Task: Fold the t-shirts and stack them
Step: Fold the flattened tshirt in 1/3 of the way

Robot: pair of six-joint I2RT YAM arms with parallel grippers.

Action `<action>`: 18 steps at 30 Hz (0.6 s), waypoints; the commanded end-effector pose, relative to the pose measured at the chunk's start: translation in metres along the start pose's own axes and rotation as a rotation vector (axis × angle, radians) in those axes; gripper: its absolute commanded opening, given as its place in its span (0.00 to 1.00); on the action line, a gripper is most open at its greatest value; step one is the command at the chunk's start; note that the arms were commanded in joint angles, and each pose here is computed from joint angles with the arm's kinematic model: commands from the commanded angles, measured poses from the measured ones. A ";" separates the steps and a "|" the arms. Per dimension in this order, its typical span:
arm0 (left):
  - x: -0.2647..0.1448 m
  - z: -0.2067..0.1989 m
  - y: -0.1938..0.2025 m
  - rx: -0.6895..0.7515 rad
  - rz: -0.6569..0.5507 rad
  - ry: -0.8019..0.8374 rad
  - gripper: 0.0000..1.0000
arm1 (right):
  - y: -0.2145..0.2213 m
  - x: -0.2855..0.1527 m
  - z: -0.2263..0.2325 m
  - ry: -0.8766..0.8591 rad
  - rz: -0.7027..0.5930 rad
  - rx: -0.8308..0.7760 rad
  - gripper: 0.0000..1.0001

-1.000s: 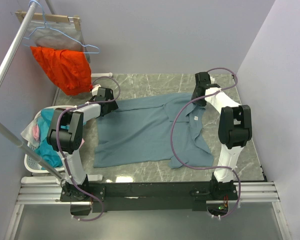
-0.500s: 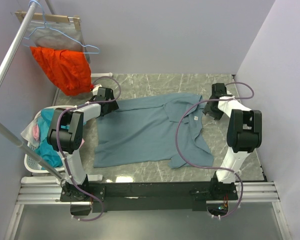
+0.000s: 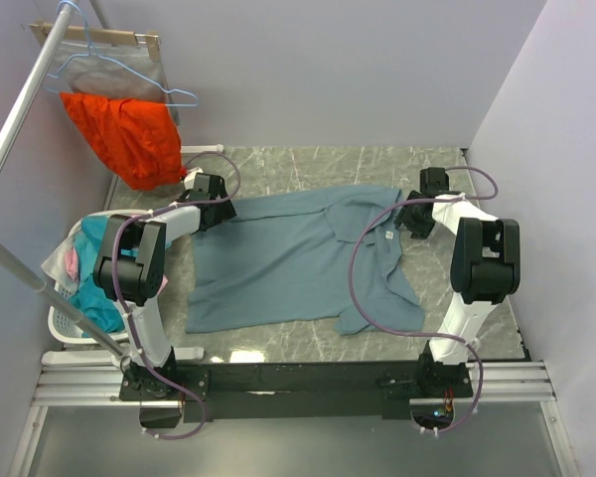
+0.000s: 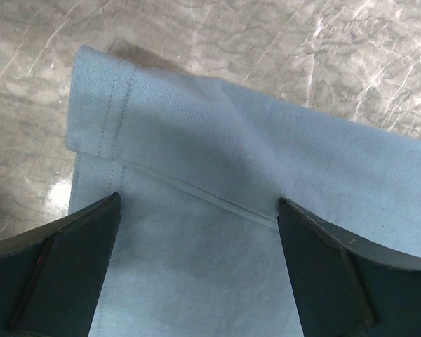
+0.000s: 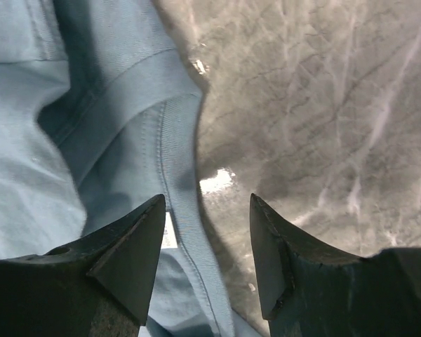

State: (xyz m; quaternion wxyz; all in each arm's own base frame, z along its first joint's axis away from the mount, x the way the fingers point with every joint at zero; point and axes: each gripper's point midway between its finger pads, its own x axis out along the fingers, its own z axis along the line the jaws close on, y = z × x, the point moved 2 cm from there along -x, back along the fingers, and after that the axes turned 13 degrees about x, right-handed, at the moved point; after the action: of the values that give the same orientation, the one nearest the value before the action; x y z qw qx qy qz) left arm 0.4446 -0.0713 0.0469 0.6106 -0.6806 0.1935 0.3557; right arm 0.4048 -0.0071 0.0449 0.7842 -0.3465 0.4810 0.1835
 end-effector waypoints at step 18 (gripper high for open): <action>0.004 -0.002 -0.013 0.023 -0.007 -0.008 0.98 | -0.031 0.008 -0.009 0.408 -0.114 -0.190 0.55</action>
State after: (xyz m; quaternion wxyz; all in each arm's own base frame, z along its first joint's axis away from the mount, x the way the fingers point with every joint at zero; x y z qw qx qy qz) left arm 0.4469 -0.0715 0.0459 0.6129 -0.6755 0.1976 0.3591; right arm 0.4271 -0.0025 0.0384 0.7001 -0.4380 0.5374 0.1708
